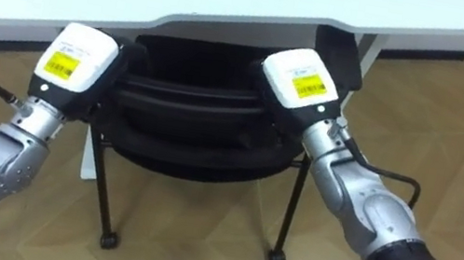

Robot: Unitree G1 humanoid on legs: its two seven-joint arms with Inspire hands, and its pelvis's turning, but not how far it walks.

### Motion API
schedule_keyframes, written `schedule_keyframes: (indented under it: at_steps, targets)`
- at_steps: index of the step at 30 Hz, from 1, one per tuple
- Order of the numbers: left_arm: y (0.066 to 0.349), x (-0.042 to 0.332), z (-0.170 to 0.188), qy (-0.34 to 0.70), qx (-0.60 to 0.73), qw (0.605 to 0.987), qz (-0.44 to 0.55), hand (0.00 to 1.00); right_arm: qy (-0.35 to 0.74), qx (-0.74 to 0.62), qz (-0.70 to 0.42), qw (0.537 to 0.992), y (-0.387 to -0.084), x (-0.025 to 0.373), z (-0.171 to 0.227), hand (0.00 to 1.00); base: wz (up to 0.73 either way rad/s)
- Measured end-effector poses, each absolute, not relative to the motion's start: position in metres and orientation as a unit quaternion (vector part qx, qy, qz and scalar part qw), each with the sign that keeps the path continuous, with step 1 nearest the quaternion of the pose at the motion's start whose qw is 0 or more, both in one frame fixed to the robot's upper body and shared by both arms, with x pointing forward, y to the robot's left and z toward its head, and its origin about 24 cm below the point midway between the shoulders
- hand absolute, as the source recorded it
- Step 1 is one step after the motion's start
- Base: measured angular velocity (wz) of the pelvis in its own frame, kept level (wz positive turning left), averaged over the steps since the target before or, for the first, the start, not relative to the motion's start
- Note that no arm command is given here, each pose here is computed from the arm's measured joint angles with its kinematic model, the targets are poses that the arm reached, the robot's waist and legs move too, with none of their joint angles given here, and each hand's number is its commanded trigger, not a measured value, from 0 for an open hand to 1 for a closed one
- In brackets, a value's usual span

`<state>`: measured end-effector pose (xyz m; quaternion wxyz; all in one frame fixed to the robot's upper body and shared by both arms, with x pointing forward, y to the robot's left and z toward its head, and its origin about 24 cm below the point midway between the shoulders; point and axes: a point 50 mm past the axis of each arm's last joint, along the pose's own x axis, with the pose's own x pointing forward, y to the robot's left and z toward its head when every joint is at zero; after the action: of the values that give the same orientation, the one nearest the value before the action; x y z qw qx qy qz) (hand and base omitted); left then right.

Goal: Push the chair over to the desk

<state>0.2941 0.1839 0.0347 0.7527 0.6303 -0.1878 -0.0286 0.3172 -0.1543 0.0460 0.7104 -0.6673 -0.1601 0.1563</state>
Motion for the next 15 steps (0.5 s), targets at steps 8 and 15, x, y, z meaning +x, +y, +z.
schedule_keyframes:
  at_steps: [8, 15]
  targets:
    - [0.183, 0.301, 0.052, -0.187, 0.624, 0.758, -0.033, 0.00, -0.201, -0.673, 0.144, 0.697, -0.157, 0.321, 0.081, 0.00, 0.05]
    - [0.188, 0.309, 0.077, -0.210, 0.656, 0.722, -0.068, 0.00, -0.256, -0.733, 0.173, 0.607, -0.167, 0.317, 0.113, 0.00, 0.06]
